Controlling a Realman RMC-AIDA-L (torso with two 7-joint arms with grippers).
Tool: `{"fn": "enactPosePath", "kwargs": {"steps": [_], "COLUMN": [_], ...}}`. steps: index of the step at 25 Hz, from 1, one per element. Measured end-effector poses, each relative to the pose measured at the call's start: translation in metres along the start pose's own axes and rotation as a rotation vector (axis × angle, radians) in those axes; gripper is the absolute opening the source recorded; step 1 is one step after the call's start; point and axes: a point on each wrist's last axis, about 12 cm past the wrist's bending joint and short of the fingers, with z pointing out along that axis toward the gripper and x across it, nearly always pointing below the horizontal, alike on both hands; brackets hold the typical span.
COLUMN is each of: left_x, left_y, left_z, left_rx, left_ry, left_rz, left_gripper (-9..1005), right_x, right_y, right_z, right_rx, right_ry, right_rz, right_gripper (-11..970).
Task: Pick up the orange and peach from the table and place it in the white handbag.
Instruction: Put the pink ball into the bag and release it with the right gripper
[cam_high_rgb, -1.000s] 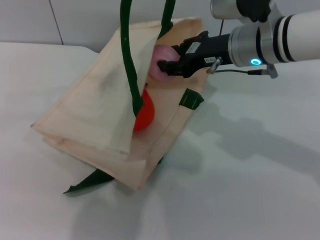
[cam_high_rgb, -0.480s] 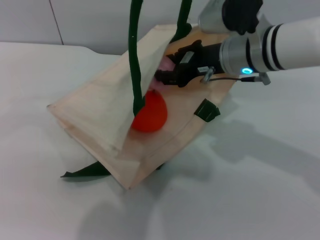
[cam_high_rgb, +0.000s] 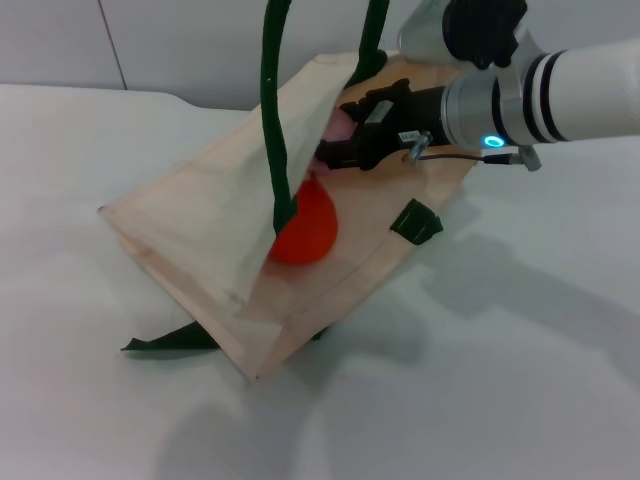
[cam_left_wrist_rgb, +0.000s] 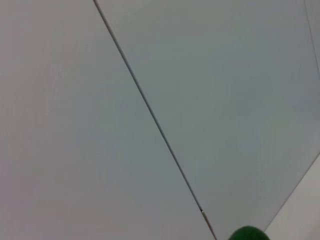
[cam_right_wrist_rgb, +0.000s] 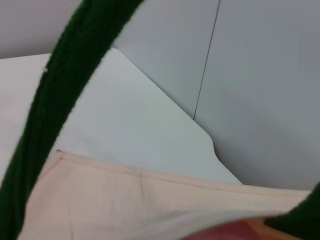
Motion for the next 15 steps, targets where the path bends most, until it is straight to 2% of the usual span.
{"fn": "enactPosePath", "kwargs": {"steps": [3, 9, 15], "left_x": [0.0003, 0.0016, 0.006], "left_y": [0.0, 0.0005, 0.0032], "left_z": [0.0, 0.0006, 0.0005], "left_rx": [0.0, -0.002, -0.012], "left_ry": [0.001, 0.007, 0.021], "left_rz": [0.0, -0.002, -0.01], "left_gripper": [142, 164, 185], "right_x": [0.0027, 0.0045, 0.0042], "right_y": [-0.0011, -0.0028, -0.0037], "right_z": [0.0003, 0.0, -0.0004], "right_rx": [0.001, 0.004, 0.006], "right_ry": [0.007, 0.014, 0.015], "right_rz": [0.011, 0.015, 0.028], "right_gripper": [511, 751, 846]}}
